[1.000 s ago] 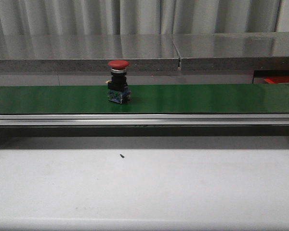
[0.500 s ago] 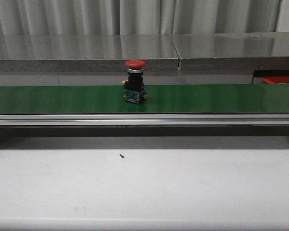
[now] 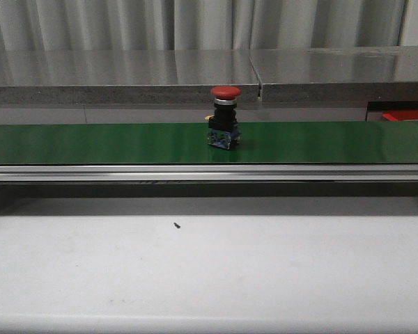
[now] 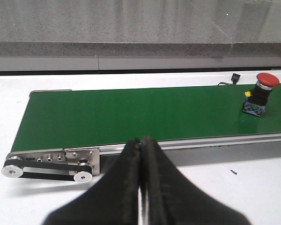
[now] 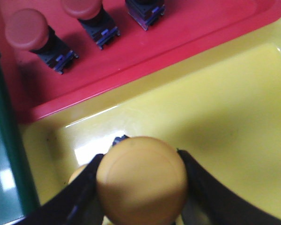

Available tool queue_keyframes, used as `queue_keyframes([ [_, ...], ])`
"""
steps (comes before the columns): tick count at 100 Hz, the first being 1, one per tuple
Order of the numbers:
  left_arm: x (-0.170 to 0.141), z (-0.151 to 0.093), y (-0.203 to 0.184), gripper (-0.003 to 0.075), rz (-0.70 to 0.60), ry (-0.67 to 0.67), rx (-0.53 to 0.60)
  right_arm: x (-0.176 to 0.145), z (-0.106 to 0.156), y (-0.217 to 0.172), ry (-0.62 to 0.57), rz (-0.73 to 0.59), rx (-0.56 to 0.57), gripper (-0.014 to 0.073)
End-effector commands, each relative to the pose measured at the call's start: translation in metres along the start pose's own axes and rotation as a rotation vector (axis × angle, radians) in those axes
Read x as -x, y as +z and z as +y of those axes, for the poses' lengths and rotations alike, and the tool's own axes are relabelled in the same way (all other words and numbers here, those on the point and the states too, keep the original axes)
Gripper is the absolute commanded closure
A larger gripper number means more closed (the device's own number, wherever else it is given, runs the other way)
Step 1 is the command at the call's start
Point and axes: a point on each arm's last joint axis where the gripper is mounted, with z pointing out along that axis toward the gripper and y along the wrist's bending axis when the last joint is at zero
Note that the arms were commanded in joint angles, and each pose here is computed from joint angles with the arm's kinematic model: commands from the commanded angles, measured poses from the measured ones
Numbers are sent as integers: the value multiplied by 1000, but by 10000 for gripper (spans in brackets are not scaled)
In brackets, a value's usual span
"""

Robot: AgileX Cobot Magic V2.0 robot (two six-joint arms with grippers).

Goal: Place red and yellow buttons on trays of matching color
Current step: 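Lower the yellow button into the yellow tray and open the right gripper, then move the right gripper over the red button arriving at the belt's end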

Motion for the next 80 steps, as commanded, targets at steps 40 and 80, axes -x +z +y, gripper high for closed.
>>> queue_keyframes([
  [40,14,0,-2,739,-85,-22,12,8,-33,43,99,-56,-43,391],
  [80,14,0,-2,739,-85,-22,12,7,-34,50,105,-49,-42,219],
])
